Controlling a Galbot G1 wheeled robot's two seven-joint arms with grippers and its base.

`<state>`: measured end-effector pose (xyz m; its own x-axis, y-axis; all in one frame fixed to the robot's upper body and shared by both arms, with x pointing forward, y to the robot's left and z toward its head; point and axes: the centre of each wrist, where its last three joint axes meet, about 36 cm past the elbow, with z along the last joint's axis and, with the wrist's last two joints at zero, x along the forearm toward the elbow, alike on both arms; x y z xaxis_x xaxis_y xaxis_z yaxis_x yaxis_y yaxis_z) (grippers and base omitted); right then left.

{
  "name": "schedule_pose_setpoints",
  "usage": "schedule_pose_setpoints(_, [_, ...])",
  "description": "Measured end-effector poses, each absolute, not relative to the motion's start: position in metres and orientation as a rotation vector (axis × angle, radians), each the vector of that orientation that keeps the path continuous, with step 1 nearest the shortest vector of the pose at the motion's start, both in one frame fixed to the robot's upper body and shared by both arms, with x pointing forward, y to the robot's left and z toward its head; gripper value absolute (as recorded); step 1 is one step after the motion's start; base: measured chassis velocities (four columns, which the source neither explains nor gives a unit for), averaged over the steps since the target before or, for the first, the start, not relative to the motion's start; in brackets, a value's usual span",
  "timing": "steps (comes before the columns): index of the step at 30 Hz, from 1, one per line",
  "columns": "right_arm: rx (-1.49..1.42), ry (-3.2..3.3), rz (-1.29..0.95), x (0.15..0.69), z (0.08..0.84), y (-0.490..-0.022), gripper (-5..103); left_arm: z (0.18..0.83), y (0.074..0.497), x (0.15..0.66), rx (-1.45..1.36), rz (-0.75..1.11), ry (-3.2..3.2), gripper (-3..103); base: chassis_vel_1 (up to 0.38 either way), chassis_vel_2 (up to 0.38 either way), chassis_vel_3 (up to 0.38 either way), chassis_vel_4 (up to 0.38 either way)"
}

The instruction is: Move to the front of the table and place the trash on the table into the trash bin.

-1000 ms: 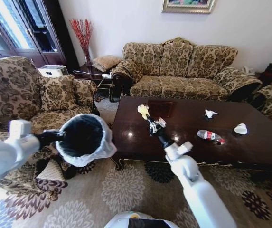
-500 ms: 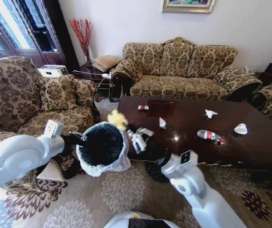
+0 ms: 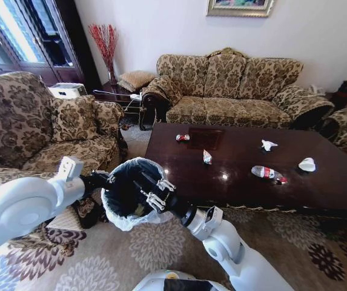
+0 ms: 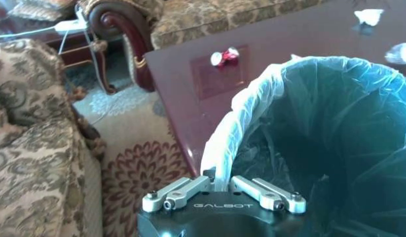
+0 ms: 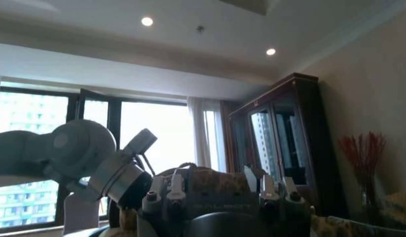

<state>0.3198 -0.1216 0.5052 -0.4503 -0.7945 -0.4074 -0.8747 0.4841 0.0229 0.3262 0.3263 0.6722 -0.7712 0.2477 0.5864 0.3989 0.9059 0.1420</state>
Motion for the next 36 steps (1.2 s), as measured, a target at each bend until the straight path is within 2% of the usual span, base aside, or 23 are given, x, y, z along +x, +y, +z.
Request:
schedule_pose_setpoints(3, [-1.204,2.476,0.346,0.327,0.512,-0.139,65,0.669,0.338,0.333,-0.405,-0.325,-2.493,0,0.000,0.000,0.000,0.000])
schedule_pose_setpoints(5, [-1.151,2.519,0.352,0.329,0.513,-0.145,65,0.669,0.341,0.334,-0.392,-0.321,-2.496,0,0.000,0.000,0.000,0.000])
schedule_pose_setpoints(6, [-1.049,2.646,0.353,0.335,0.515,-0.159,77,0.668,0.344,0.335,-0.375,-0.314,-2.501,0,0.000,0.000,0.000,0.000])
schedule_pose_setpoints(7, [-0.988,2.747,0.364,0.341,0.511,-0.173,82,0.668,0.347,0.336,-0.365,-0.307,-2.505,0,0.000,0.000,0.000,0.000])
schedule_pose_setpoints(8, [-0.988,2.747,0.364,0.341,0.511,-0.173,82,0.668,0.347,0.336,-0.365,-0.307,-2.505,0,0.000,0.000,0.000,0.000])
schedule_pose_setpoints(9, [-0.917,2.833,0.369,0.351,0.496,-0.187,87,0.668,0.348,0.335,-0.360,-0.301,-2.511,0,0.000,0.000,0.000,0.000])
schedule_pose_setpoints(10, [-0.846,2.880,0.348,0.357,0.486,-0.193,87,0.669,0.348,0.335,-0.361,-0.297,-2.513,0,0.000,0.000,0.000,0.000])
schedule_pose_setpoints(11, [-0.775,2.928,0.333,0.362,0.475,-0.197,93,0.669,0.348,0.334,-0.363,-0.297,-2.515,0,0.000,0.000,0.000,0.000])
schedule_pose_setpoints(12, [-0.775,2.928,0.333,0.362,0.475,-0.197,93,0.669,0.348,0.334,-0.363,-0.297,-2.515,0,0.000,0.000,0.000,0.000])
schedule_pose_setpoints(14, [-0.677,2.988,0.329,0.365,0.464,-0.197,99,0.670,0.346,0.333,-0.373,-0.300,-2.518,0,0.000,0.000,0.000,0.000])
schedule_pose_setpoints(22, [-0.540,3.088,0.242,0.374,0.445,-0.199,100,0.671,0.343,0.330,-0.386,-0.299,-2.523,0,-0.070,0.073,0.068,-0.073])
schedule_pose_setpoints(31, [-0.433,3.132,0.221,0.380,0.435,-0.199,100,0.664,0.343,0.325,-0.379,-0.280,-2.523,0,-0.223,0.221,0.225,-0.219])
schedule_pose_setpoints(36, [-0.230,3.201,0.152,0.384,0.425,-0.203,100,0.662,0.344,0.323,-0.375,-0.271,-2.525,0,-0.214,0.249,0.226,-0.233])
